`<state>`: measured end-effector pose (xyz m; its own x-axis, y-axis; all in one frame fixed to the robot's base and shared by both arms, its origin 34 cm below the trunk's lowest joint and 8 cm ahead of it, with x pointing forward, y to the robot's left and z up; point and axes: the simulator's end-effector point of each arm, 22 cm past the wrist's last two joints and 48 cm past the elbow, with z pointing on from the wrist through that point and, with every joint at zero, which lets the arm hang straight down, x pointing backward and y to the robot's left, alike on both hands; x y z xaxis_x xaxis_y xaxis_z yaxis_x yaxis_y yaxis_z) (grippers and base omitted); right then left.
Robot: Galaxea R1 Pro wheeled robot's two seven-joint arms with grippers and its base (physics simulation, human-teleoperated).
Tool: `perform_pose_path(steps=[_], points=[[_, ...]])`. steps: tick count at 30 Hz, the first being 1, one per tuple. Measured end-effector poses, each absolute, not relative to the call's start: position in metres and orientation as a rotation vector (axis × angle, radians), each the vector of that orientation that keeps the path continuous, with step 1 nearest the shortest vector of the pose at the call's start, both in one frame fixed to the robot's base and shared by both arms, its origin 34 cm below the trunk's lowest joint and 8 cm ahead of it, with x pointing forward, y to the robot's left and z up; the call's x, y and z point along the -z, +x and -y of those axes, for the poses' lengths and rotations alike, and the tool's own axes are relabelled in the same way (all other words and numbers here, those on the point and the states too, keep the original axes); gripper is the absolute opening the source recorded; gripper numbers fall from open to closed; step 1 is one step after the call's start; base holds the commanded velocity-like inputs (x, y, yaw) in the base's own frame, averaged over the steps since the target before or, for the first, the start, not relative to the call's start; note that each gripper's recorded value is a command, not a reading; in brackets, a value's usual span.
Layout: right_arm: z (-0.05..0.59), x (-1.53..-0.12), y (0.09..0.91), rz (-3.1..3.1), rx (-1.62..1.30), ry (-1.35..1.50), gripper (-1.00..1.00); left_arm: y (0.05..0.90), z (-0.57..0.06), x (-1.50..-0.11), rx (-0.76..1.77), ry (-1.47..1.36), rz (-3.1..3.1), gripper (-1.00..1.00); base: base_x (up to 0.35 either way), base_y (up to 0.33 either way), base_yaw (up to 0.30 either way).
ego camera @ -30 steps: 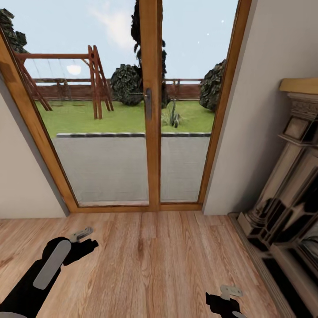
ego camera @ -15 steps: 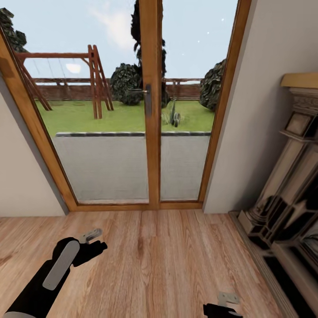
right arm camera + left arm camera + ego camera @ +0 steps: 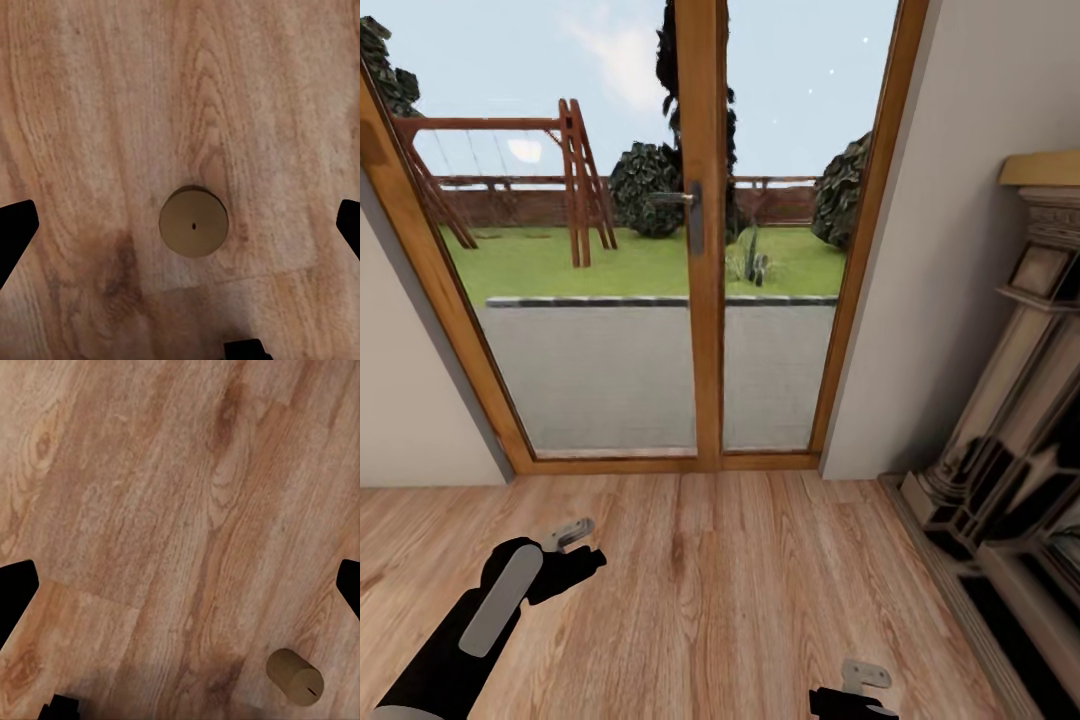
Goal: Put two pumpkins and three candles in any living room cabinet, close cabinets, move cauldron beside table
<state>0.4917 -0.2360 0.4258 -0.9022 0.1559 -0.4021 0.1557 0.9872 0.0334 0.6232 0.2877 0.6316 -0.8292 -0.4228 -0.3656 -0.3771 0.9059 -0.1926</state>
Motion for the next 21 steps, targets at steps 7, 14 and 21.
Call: perform_pose_path(steps=[7,14,21], points=[[0.236,-0.413,0.491,-2.714,-0.001,0.222,1.00,0.622,-0.284,-0.618,0.167,-0.584,-2.666,1.00,0.000,0.000,0.000],[0.236,-0.399,0.489,-2.714,-0.001,0.222,1.00,0.620,-0.282,-0.605,0.174,-0.590,-2.664,1.00,0.000,0.000,0.000],[0.236,-0.386,0.487,-2.713,0.000,0.222,1.00,0.619,-0.284,-0.591,0.175,-0.599,-2.661,1.00,0.000,0.000,0.000]])
